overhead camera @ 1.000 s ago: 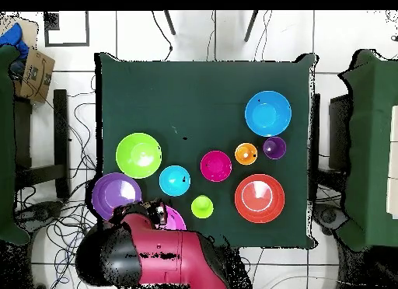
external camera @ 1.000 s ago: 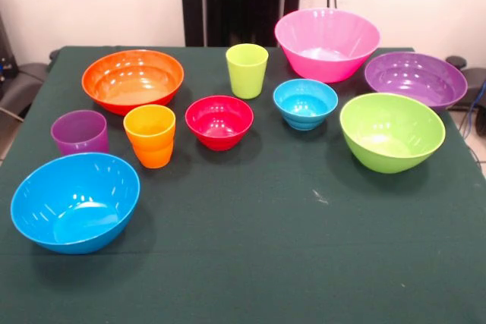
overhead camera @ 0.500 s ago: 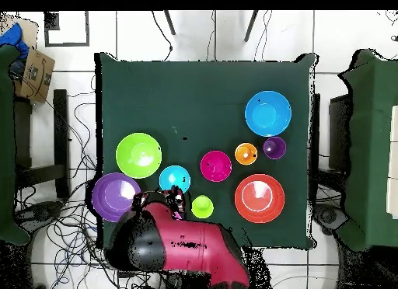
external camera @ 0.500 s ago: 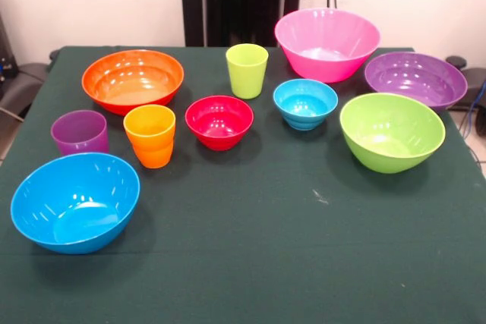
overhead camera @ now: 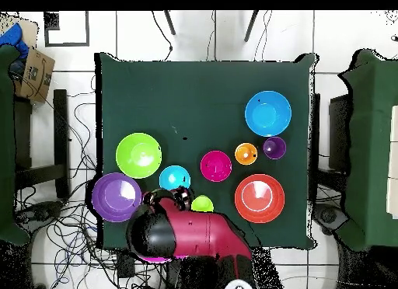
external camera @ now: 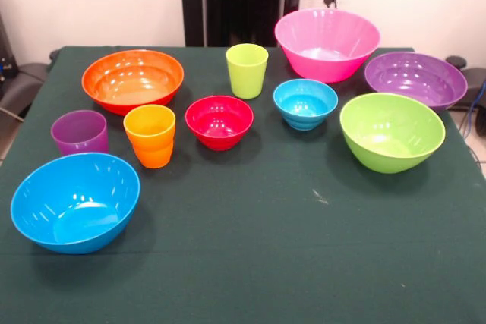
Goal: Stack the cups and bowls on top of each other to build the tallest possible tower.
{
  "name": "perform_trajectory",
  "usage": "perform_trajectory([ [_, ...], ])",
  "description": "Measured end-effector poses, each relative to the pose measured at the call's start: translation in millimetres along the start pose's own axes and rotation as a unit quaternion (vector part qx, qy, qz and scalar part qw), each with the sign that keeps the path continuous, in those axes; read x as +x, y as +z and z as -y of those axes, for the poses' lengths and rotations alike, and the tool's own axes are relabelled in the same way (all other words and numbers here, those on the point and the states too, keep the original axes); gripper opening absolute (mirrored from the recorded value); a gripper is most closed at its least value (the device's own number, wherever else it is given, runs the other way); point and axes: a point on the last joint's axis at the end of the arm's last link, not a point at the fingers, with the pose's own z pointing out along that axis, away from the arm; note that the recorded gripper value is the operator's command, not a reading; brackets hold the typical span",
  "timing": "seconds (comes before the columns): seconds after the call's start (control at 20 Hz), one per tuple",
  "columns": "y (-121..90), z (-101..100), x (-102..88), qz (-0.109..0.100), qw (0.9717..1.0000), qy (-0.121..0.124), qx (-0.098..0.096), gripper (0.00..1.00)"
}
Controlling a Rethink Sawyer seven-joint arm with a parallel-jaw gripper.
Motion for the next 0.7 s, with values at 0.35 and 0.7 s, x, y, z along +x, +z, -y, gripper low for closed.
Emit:
perform_trajectory([
  [0.35,31.9,3.9,14.4,-0.023,0.9996,-0.007,-0.012,1.0],
  [0.7,42.5,4.2,23.4,-0.035,0.9991,-0.019,-0.016,1.0],
])
